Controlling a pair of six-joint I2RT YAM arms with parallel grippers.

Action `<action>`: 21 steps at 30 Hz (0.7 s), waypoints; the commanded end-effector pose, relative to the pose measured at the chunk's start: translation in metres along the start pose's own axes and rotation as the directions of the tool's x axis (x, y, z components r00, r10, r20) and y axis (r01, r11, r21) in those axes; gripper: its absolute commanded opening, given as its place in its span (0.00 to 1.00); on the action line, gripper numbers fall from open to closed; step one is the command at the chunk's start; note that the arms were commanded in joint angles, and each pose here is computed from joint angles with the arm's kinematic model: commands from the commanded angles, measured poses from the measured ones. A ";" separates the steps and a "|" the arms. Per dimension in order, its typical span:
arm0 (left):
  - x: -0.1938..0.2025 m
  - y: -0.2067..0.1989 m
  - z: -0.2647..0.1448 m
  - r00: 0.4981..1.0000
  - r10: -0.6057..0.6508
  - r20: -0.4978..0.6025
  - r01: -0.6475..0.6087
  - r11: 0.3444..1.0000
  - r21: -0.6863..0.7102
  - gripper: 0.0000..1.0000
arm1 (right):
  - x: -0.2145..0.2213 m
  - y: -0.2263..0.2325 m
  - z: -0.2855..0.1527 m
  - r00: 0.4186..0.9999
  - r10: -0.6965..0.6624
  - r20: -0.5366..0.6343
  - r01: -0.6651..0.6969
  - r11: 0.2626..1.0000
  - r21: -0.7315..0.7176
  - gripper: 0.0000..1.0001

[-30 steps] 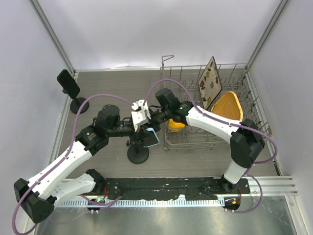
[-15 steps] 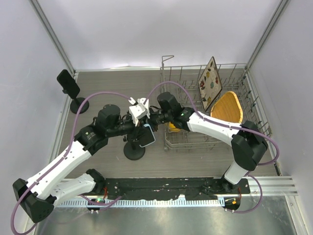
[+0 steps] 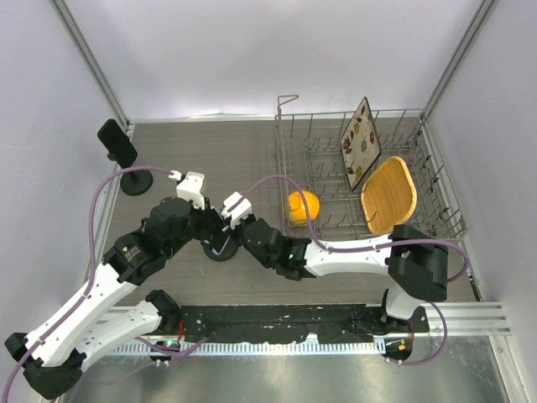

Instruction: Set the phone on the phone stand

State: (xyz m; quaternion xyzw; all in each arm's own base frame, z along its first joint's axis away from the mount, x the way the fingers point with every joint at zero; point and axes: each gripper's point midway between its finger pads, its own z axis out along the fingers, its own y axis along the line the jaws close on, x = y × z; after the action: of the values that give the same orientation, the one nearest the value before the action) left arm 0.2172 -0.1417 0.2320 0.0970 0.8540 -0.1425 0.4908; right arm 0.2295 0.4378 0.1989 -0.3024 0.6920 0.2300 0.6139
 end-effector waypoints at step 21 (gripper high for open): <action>-0.003 0.061 0.028 0.994 -0.041 0.097 0.072 0.935 -0.348 0.00 | -0.080 0.062 -0.095 1.000 -0.021 0.001 0.020 0.977 0.211 0.46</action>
State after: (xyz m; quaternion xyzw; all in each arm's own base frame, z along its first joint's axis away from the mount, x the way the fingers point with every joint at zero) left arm 0.2307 -0.1394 0.2226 0.0636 0.8547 -0.1231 0.5003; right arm 0.2182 0.3966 0.2019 -0.1977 0.7339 -0.0444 0.6484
